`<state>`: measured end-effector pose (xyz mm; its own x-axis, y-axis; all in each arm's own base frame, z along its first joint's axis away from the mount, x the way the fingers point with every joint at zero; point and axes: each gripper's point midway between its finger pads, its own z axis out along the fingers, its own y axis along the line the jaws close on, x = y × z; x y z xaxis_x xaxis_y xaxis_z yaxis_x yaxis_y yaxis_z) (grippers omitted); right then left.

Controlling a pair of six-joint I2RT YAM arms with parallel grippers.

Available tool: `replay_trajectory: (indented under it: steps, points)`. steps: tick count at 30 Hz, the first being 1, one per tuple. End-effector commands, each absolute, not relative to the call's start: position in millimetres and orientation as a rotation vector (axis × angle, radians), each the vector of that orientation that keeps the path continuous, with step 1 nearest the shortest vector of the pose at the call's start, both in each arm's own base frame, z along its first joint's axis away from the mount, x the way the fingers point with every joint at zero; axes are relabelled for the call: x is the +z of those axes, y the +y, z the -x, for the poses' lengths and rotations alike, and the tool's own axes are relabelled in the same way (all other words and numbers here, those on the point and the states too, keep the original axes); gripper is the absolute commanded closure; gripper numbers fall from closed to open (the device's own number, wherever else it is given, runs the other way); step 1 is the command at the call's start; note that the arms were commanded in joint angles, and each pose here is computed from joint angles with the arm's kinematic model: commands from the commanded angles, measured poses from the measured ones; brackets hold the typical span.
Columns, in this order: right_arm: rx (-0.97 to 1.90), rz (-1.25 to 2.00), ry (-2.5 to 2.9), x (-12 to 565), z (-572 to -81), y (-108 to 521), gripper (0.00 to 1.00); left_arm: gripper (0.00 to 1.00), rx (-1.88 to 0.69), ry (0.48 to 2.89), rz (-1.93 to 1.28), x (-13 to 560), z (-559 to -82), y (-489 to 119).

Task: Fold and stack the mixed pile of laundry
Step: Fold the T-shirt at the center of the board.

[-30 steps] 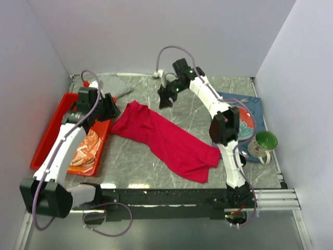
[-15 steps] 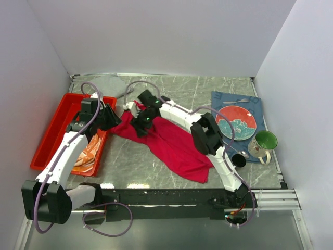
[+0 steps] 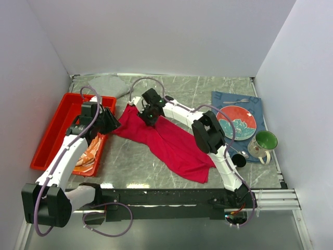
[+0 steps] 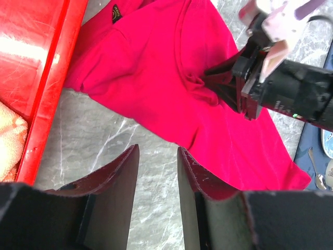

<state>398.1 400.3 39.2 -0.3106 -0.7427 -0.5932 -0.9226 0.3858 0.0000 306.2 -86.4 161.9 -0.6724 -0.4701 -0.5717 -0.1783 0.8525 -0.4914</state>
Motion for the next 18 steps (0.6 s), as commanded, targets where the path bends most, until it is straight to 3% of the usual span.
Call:
replay_trajectory:
  steps: [1, 3, 6, 12, 13, 15, 16, 18]
  points:
    - [0.433, 1.337, 2.122, 66.7, -411.6, 386.4, 0.88, 0.59, -0.550, 2.265, 0.472, 166.0, -308.3, -87.8]
    - [0.454, 1.320, 2.120, 73.1, -410.5, 383.0, 0.96, 0.60, -0.557, 2.278, 0.471, 162.2, -307.9, -89.3]
    - [0.496, 1.288, 2.110, 86.8, -408.2, 378.8, 0.99, 0.60, -0.569, 2.285, 0.467, 159.3, -308.9, -91.1]
    - [0.598, 1.232, 2.111, 107.9, -398.9, 368.3, 1.00, 0.64, -0.618, 2.326, 0.497, 142.3, -313.6, -99.1]
    - [0.643, 1.239, 2.114, 109.0, -394.8, 364.8, 0.97, 0.66, -0.616, 2.349, 0.517, 133.8, -315.6, -99.7]
    - [0.680, 1.253, 2.112, 114.7, -389.0, 358.1, 0.80, 0.71, -0.630, 2.358, 0.543, 130.0, -322.0, -102.7]
    - [0.690, 1.243, 2.124, 113.9, -388.9, 351.7, 0.64, 0.74, -0.614, 2.394, 0.568, 117.8, -325.1, -102.2]
    - [0.751, 1.211, 2.136, 119.2, -393.7, 337.2, 0.53, 0.81, -0.611, 2.407, 0.600, 113.1, -334.3, -103.2]
